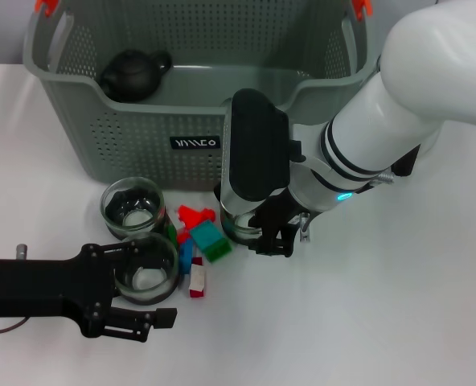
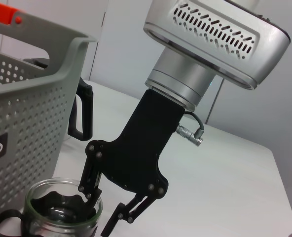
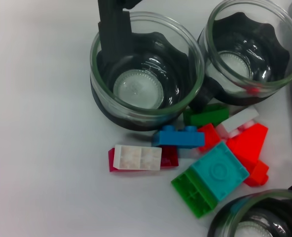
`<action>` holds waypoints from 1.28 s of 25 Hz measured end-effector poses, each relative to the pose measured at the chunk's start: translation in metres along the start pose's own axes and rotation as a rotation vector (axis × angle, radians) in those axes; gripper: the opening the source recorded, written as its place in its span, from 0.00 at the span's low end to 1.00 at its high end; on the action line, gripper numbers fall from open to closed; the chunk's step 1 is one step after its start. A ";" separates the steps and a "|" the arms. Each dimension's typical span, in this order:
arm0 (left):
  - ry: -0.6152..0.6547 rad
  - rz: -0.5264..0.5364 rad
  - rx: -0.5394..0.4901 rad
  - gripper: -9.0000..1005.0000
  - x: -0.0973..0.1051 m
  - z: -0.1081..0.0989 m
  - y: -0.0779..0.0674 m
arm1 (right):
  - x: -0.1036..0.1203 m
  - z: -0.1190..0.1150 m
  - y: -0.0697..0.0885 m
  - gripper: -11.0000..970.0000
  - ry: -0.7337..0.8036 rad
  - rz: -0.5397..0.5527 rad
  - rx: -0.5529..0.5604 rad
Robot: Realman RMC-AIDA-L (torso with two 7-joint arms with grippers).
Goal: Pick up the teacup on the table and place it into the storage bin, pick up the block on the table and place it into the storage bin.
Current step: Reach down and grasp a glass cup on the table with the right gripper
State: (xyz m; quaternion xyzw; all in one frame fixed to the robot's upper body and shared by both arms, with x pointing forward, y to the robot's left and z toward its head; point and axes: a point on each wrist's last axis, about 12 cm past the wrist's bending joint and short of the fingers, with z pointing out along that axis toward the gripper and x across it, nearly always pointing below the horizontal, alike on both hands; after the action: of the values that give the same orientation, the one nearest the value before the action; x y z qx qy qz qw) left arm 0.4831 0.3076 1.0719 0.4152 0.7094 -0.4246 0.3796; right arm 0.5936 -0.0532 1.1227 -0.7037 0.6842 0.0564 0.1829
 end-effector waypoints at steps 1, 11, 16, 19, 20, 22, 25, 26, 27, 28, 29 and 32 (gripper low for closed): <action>0.000 0.000 0.000 0.93 0.000 0.000 0.000 | 0.000 0.000 0.000 0.33 0.000 0.000 0.001; 0.001 0.000 -0.004 0.93 0.000 0.000 0.000 | 0.004 0.003 -0.003 0.43 0.000 0.014 0.015; 0.002 -0.001 -0.007 0.93 0.000 0.000 0.001 | 0.004 0.004 -0.003 0.43 0.002 0.008 0.018; 0.002 -0.001 -0.008 0.93 0.000 0.000 0.001 | 0.003 0.005 -0.001 0.43 0.007 0.000 0.016; 0.002 0.000 -0.008 0.93 0.000 0.000 0.001 | 0.003 0.006 -0.001 0.43 0.009 -0.002 0.015; 0.002 0.000 -0.008 0.93 0.000 0.000 0.001 | 0.003 0.007 0.000 0.43 0.012 -0.006 0.013; 0.002 0.001 -0.008 0.93 0.000 0.000 0.001 | 0.003 0.007 0.000 0.43 0.012 -0.008 0.014; 0.002 0.002 -0.008 0.93 0.000 0.000 0.001 | 0.003 0.007 0.000 0.43 0.012 -0.008 0.014; 0.002 0.002 -0.009 0.93 0.000 0.000 0.001 | 0.002 0.007 0.000 0.43 0.012 -0.007 0.013; 0.002 0.002 -0.009 0.93 0.000 0.000 0.001 | 0.003 0.007 0.000 0.43 0.013 -0.007 0.013; 0.002 0.002 -0.009 0.93 0.000 0.000 0.001 | 0.003 0.007 0.001 0.43 0.013 -0.007 0.013; 0.002 0.003 -0.009 0.93 0.000 0.000 0.001 | 0.003 0.007 0.001 0.42 0.016 -0.008 0.010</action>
State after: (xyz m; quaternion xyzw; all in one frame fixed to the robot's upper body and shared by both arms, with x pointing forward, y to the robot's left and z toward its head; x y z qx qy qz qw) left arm 0.4844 0.3076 1.0713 0.4152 0.7109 -0.4205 0.3813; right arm 0.5940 -0.0535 1.1146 -0.7059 0.6832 0.0466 0.1813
